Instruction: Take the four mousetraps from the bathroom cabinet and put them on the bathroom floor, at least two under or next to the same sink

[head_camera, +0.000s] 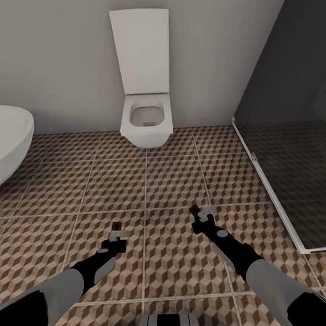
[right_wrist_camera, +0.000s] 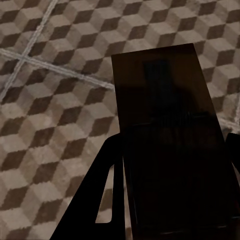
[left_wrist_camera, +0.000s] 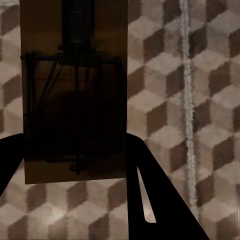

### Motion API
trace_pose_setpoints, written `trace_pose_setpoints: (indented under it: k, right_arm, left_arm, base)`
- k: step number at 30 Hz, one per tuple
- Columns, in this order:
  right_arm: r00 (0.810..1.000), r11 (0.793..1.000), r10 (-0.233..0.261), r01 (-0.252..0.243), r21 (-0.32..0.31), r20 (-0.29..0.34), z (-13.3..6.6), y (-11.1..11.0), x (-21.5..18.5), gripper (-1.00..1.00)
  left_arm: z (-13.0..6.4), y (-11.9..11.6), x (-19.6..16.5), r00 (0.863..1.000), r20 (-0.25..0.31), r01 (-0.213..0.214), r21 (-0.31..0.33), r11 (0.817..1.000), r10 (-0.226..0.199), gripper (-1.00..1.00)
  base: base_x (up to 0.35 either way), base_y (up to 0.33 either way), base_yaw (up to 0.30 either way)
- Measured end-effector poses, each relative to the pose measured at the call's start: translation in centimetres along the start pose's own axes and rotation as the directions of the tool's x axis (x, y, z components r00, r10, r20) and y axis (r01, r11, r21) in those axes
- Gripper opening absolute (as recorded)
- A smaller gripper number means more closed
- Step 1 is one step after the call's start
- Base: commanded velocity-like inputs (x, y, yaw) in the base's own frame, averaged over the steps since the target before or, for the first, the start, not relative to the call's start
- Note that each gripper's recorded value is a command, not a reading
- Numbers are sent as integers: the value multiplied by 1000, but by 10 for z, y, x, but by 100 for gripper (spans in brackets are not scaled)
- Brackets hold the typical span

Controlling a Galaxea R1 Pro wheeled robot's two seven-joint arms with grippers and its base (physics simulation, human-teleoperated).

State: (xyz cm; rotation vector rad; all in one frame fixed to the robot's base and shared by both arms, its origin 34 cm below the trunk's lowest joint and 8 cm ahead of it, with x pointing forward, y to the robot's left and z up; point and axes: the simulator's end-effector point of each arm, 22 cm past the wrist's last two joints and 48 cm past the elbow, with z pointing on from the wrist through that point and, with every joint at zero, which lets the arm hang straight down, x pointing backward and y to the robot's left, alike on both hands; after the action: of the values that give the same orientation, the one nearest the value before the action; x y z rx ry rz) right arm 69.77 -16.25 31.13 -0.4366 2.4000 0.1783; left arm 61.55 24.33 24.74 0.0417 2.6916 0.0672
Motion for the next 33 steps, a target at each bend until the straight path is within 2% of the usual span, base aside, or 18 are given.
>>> trace_pose_setpoints:
  k: [10, 19, 33]
  right_arm:
    - [1000, 1000, 4, -4, -4, -15, 4, 2, 10, -100]
    - [1000, 1000, 7, -7, -9, -29, 19, 6, 34, -100]
    - [999, 1000, 12, -13, -15, -49, 43, 11, 72, -100]
  left_arm:
    - [2, -11, -2, 1000, 6, 9, 26, 1000, -9, -100]
    - [19, -24, 8, 1000, 13, 13, 57, 998, -13, -100]
    - [49, -29, 37, 1000, -2, 12, 65, 998, -12, -100]
  base:
    - [0, 0, 0]
    - [0, 0, 0]
    - [0, 0, 0]
